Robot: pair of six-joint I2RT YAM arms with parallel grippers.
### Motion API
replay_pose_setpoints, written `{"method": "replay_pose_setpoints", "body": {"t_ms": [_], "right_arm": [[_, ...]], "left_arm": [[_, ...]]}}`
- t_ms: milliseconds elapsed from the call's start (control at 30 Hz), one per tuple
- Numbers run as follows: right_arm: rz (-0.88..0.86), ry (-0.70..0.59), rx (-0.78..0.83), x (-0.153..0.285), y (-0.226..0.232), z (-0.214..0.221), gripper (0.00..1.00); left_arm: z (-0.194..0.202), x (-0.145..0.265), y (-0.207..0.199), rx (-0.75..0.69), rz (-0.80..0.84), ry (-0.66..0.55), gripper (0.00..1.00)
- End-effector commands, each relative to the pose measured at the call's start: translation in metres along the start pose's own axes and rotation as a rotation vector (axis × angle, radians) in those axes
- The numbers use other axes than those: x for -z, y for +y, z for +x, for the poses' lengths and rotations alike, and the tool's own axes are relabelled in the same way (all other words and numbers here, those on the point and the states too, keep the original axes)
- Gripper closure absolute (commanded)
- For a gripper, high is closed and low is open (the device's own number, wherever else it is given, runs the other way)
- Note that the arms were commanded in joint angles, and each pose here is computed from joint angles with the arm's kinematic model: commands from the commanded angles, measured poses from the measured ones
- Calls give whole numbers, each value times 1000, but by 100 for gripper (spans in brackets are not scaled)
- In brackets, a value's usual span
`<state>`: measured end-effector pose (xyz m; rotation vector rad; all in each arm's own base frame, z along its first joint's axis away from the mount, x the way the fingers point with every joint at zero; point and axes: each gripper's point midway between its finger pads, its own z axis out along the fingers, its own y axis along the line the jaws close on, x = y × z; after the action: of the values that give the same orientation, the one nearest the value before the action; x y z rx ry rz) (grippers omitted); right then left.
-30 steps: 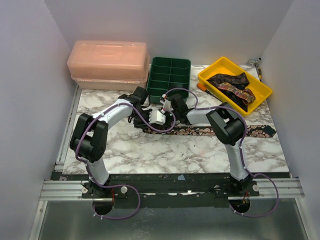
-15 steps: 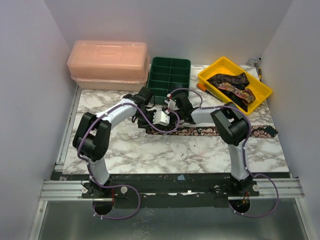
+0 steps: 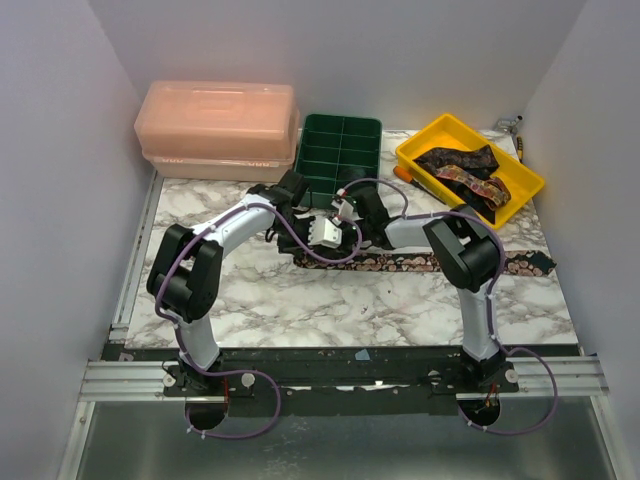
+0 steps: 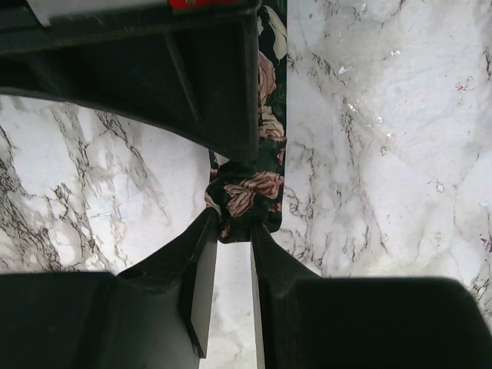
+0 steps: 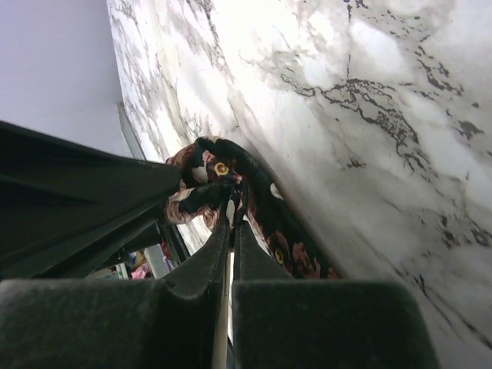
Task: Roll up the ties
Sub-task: Roll the tie at the center of the board.
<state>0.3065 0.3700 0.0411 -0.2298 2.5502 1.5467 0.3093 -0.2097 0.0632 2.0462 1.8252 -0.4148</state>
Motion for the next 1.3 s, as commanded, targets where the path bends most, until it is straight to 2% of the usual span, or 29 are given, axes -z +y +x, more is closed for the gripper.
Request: {"method": "replay_pose_setpoints", "body": {"t_ms": [0, 233, 400, 667, 733, 867, 1133, 1267], "right_arm": [[-39, -6, 12, -19, 8, -6, 98], [46, -9, 38, -23, -12, -4, 99], [36, -23, 43, -13, -2, -4, 94], [41, -42, -6, -8, -3, -6, 95], [35, -48, -16, -4, 1, -8, 91], [13, -42, -45, 3, 7, -9, 76], [-2, -23, -94, 24, 3, -4, 72], [-23, -7, -89, 29, 5, 1, 65]], "left_arm": [[-14, 2, -11, 0, 52, -54, 79], [-18, -5, -11, 14, 72, -54, 81], [-17, -10, -12, 6, 72, -34, 81], [-17, -14, -16, 13, 63, -20, 81], [-14, -18, -18, 9, 60, -3, 81], [-8, -21, -18, 12, 56, 18, 81], [-8, -22, -13, 23, 45, 24, 81], [-9, -23, -12, 27, 48, 23, 81]]}}
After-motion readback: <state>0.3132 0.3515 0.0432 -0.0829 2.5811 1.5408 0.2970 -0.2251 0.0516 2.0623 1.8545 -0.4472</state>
